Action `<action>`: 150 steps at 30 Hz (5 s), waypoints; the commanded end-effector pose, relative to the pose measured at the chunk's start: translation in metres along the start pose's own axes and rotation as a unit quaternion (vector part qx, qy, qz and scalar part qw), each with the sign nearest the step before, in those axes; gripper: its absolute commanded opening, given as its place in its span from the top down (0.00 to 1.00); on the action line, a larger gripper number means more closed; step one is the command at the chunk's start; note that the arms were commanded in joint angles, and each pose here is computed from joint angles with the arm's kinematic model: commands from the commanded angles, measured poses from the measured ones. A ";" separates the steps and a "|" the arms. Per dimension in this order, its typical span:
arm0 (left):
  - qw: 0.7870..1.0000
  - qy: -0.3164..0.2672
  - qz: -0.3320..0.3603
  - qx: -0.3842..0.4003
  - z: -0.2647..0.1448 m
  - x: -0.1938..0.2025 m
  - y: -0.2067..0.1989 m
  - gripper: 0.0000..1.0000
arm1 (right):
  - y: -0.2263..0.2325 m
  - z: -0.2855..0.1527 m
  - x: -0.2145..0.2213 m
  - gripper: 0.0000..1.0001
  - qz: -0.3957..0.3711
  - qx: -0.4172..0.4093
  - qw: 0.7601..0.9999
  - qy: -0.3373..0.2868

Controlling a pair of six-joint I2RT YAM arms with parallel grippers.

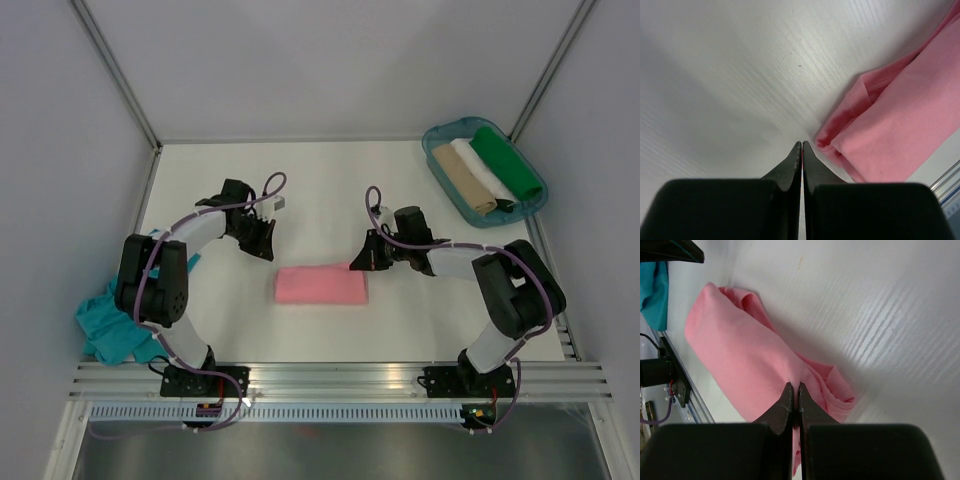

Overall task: Roll the t-shirts
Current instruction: Roll the tshirt, then place the rolled tshirt into the container

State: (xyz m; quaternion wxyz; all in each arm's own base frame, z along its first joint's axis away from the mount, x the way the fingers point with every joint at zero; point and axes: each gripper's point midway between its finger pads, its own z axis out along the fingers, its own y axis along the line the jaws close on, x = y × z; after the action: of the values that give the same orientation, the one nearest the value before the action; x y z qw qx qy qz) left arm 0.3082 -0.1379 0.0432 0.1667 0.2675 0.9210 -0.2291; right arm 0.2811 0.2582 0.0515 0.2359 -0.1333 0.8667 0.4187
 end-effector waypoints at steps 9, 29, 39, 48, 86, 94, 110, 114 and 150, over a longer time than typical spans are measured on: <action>0.997 -0.056 -0.006 0.046 -0.015 -0.034 -0.022 0.61 | -0.015 0.016 -0.013 1.00 0.027 0.020 0.999 0.001; 0.981 0.039 -0.083 0.170 0.010 0.015 -0.063 0.76 | -0.015 0.015 -0.010 1.00 0.019 0.029 0.999 0.005; 0.993 0.018 -0.066 0.091 0.005 0.004 -0.034 0.98 | -0.012 0.002 -0.010 1.00 0.001 0.045 0.999 0.004; 0.998 -0.006 -0.049 0.036 0.000 -0.010 -0.010 0.98 | -0.005 -0.001 -0.017 1.00 0.035 0.053 0.998 -0.004; 1.000 -0.009 -0.012 0.023 0.008 -0.023 -0.009 0.98 | 0.090 0.007 -0.027 0.12 -0.514 0.020 0.854 0.085; 0.999 -0.001 -0.014 0.028 0.012 -0.019 -0.009 0.98 | 0.091 0.044 -0.006 0.02 -0.538 0.034 0.831 0.138; 1.000 -0.003 -0.005 0.026 0.013 -0.023 -0.006 0.98 | 0.054 0.079 0.018 0.02 -0.501 0.050 0.826 0.253; 1.000 -0.002 -0.005 0.026 0.013 -0.024 -0.006 0.98 | 0.045 0.083 0.032 0.02 -0.492 0.043 0.825 0.275; 1.000 -0.013 0.002 -0.020 -0.016 -0.041 0.010 0.49 | -0.023 0.035 0.061 0.60 -0.471 0.153 0.802 0.333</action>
State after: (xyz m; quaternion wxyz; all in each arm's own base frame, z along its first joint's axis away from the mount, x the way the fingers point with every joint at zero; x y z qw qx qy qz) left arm 0.3258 -0.1489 0.0462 0.1437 0.2542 0.9274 -0.2338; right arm 0.2670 0.3318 0.0160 0.2062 -0.6257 0.7439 0.1119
